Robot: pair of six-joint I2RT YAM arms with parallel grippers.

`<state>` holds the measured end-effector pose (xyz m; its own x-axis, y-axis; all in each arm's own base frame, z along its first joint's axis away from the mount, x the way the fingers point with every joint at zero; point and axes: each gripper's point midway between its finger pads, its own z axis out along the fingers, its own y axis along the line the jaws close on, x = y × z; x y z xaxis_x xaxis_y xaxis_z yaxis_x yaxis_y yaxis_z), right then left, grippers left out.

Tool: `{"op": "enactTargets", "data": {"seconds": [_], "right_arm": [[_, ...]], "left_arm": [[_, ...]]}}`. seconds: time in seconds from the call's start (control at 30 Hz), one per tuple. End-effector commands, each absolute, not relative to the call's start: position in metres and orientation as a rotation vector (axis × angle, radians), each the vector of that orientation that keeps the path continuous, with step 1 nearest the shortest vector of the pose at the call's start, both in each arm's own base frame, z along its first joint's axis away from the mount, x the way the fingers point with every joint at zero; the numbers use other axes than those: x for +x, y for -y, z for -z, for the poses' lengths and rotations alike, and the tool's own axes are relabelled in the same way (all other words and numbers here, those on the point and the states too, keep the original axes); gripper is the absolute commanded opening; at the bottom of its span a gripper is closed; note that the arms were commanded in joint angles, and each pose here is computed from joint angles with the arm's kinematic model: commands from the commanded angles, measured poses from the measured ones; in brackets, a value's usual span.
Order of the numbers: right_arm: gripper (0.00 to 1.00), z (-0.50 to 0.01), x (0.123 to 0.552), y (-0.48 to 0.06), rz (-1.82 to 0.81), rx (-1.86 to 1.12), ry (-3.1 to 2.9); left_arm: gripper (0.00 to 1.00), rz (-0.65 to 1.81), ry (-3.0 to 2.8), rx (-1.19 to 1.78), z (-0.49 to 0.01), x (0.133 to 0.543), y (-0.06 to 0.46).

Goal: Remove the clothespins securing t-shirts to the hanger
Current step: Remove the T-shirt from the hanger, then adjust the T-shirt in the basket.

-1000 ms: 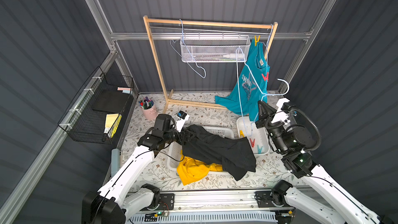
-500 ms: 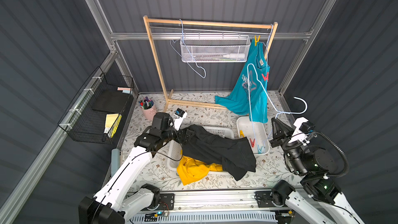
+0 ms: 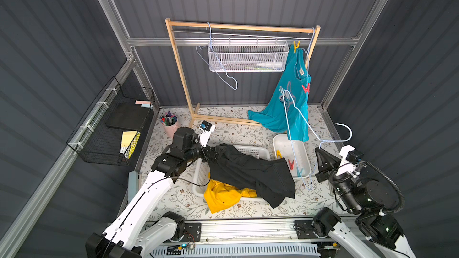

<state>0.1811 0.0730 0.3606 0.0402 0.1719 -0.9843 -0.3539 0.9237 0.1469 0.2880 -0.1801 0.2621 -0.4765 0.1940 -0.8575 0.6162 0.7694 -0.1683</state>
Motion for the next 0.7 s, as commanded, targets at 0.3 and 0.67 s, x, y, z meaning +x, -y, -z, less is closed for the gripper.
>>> {"op": "enactTargets", "data": {"seconds": [0.3,0.67], "right_arm": [[0.00,-0.352,0.176,-0.064,-0.360,-0.154,-1.502],[0.00,-0.352,0.176,-0.053,-0.319,-0.105,-1.477]], "left_arm": [[1.00,0.713,-1.989,0.787,-0.256,0.269,0.275],[1.00,0.786,-2.002,1.132,-0.212,0.214,0.366]]}}
